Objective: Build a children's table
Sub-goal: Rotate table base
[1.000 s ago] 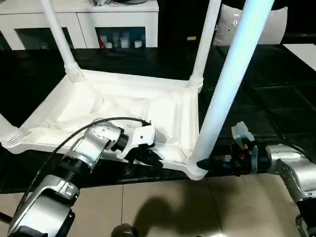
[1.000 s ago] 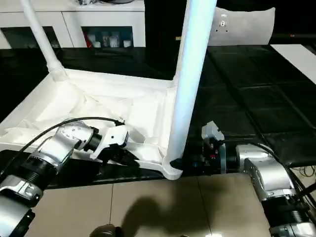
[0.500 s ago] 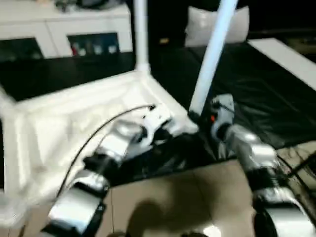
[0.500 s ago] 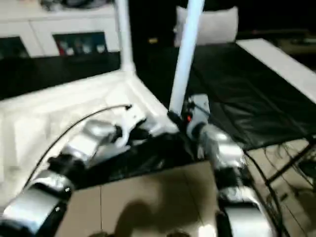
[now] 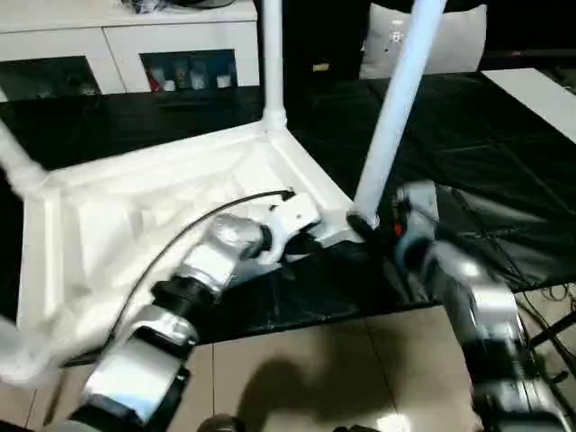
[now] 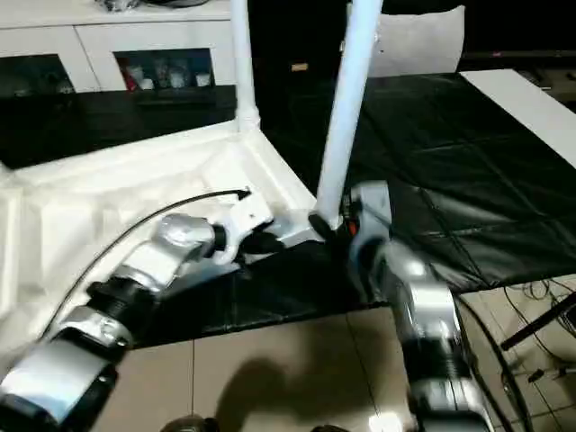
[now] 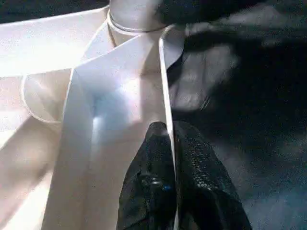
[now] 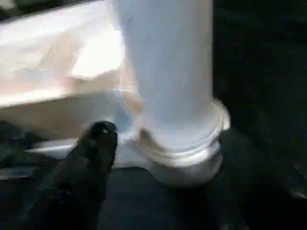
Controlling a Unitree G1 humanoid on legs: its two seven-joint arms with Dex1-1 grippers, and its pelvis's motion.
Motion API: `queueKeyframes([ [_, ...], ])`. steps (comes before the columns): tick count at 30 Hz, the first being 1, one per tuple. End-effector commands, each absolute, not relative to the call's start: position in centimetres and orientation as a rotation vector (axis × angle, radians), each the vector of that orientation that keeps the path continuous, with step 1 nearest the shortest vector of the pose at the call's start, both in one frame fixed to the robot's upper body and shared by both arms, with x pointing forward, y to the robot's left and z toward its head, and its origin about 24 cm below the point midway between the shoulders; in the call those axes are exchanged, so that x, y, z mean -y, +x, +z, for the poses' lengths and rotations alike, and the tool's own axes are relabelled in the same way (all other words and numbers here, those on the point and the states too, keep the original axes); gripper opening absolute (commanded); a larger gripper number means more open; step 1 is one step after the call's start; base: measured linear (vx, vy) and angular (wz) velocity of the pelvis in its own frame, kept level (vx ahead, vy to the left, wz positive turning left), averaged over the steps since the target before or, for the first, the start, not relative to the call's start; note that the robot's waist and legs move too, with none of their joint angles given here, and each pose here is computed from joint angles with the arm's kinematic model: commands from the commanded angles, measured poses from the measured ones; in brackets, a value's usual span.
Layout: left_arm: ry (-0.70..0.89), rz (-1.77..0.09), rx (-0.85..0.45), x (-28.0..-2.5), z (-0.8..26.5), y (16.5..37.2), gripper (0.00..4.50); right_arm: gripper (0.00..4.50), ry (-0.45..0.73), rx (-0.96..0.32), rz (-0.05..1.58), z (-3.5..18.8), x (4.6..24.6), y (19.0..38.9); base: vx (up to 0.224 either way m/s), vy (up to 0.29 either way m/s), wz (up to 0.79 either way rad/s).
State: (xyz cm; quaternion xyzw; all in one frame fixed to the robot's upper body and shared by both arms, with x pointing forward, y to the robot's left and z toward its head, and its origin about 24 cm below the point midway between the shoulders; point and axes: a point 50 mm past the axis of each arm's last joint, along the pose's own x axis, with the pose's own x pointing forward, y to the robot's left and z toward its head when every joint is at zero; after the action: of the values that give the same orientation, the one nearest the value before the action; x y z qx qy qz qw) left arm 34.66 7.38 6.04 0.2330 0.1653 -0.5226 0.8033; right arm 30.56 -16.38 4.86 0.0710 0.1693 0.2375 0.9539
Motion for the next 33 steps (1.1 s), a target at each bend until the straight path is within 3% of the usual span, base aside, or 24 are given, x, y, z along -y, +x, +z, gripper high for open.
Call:
queueKeyframes([
  [1,0.526,-1.13,-0.2,-6.9,8.3,35.4,0.0,3.95,0.134,-0.323,0.498,5.9,16.6,29.9,0.0,0.0,0.0],
  [2,0.529,-1.13,-0.196,-7.0,8.3,35.5,0.0,4.03,0.127,-0.322,0.494,6.0,16.7,29.7,0.0,0.0,0.0],
  [4,0.532,-1.118,-0.173,-7.5,8.6,35.7,0.43,4.2,0.068,-0.309,0.469,6.3,17.1,29.2,0.0,0.0,0.0],
  [7,0.484,-1.119,-0.151,-7.9,9.0,35.8,0.81,4.49,0.074,-0.266,0.452,6.8,17.2,28.7,0.0,0.0,0.0],
  [14,0.304,-1.081,-0.078,-8.2,9.5,35.3,1.21,4.5,0.119,-0.219,0.464,7.5,16.3,28.3,0.0,0.0,0.0],
  [15,0.221,-0.998,-0.052,-8.8,9.8,35.3,1.33,4.5,0.109,-0.228,0.506,7.5,15.7,28.2,0.0,0.0,0.0],
  [21,0.074,-0.806,0.019,-10.6,11.1,34.4,1.79,4.5,0.088,-0.219,0.59,7.6,14.3,27.4,0.0,0.0,0.0],
  [24,0.09,-0.762,0.021,-11.5,11.3,33.6,2.15,4.5,0.085,-0.227,0.619,7.7,13.9,27.0,0.0,0.0,0.0],
  [27,0.1,-0.697,-0.011,-13.0,11.0,32.2,2.21,4.5,0.095,-0.238,0.648,7.9,13.4,26.7,0.0,0.0,0.0],
  [30,0.14,-0.7,-0.048,-13.7,10.8,31.3,2.61,4.5,0.108,-0.241,0.676,8.3,13.2,26.6,0.0,0.0,0.0],
  [32,0.17,-0.716,-0.07,-14.0,10.5,30.8,2.61,4.5,0.097,-0.246,0.686,8.3,13.2,26.6,0.0,0.0,0.0],
  [33,0.216,-0.759,-0.121,-14.6,10.0,29.9,2.87,4.5,0.067,-0.243,0.696,8.2,13.6,26.8,0.0,0.0,0.0],
])
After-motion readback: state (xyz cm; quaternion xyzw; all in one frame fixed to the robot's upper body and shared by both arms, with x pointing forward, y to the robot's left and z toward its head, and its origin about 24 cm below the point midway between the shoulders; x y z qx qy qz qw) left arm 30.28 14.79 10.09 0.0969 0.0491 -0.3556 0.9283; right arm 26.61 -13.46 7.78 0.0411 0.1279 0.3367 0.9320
